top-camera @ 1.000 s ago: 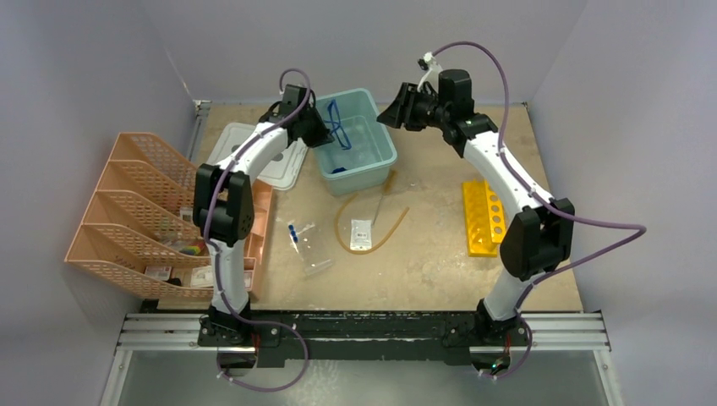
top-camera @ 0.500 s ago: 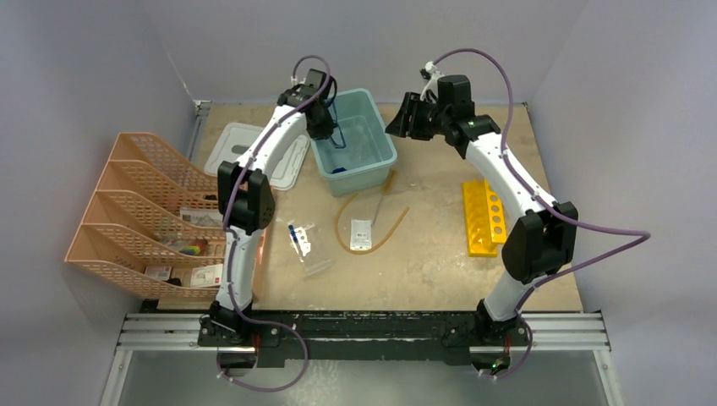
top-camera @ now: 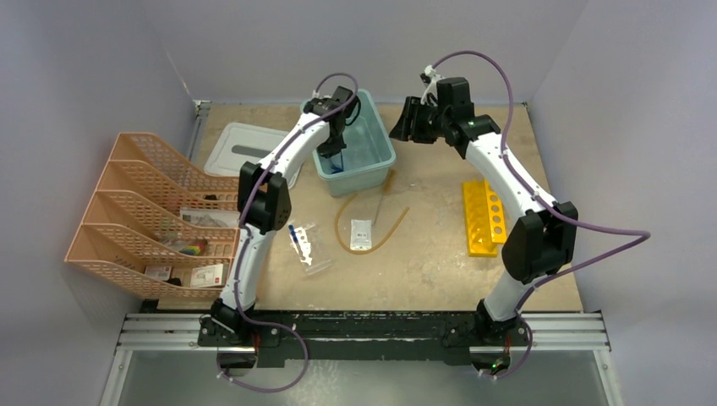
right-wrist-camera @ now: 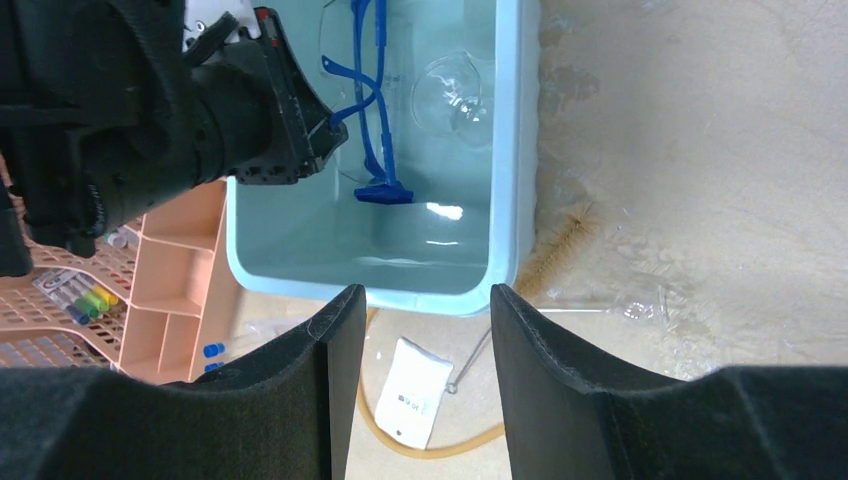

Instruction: Organize the chemistry lab equipment

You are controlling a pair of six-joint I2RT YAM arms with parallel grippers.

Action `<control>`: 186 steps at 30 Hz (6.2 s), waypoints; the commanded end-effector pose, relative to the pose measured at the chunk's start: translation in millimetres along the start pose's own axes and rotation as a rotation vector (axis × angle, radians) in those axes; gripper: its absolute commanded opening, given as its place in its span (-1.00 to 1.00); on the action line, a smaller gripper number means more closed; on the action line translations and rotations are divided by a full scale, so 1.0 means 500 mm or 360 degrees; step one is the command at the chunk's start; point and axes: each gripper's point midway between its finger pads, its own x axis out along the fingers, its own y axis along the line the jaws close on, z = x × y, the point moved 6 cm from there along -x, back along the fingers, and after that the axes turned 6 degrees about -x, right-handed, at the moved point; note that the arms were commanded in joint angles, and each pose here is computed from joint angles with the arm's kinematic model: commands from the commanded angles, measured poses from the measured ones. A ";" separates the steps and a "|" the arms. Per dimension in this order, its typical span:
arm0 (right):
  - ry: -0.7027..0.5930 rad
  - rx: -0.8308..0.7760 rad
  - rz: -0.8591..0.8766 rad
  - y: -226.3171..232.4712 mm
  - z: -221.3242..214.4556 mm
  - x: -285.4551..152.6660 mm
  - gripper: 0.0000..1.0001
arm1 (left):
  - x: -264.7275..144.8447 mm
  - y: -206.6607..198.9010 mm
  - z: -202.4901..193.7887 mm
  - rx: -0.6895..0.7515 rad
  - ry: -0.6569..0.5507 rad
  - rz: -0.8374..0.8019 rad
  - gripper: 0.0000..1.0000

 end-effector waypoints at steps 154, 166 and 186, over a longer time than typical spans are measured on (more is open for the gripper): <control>-0.0004 -0.0089 0.0025 0.187 -0.094 0.379 -1.00 | -0.358 0.282 0.030 -0.0384 -0.0757 -0.0471 0.31; -0.0081 -0.0122 0.0100 0.225 -0.034 0.303 -0.25 | -0.366 0.283 0.031 -0.0389 -0.0756 -0.0504 0.31; -0.0206 -0.0163 -0.0264 0.034 -0.112 -0.088 0.29 | -0.391 0.267 0.019 -0.0397 -0.0807 -0.0782 0.30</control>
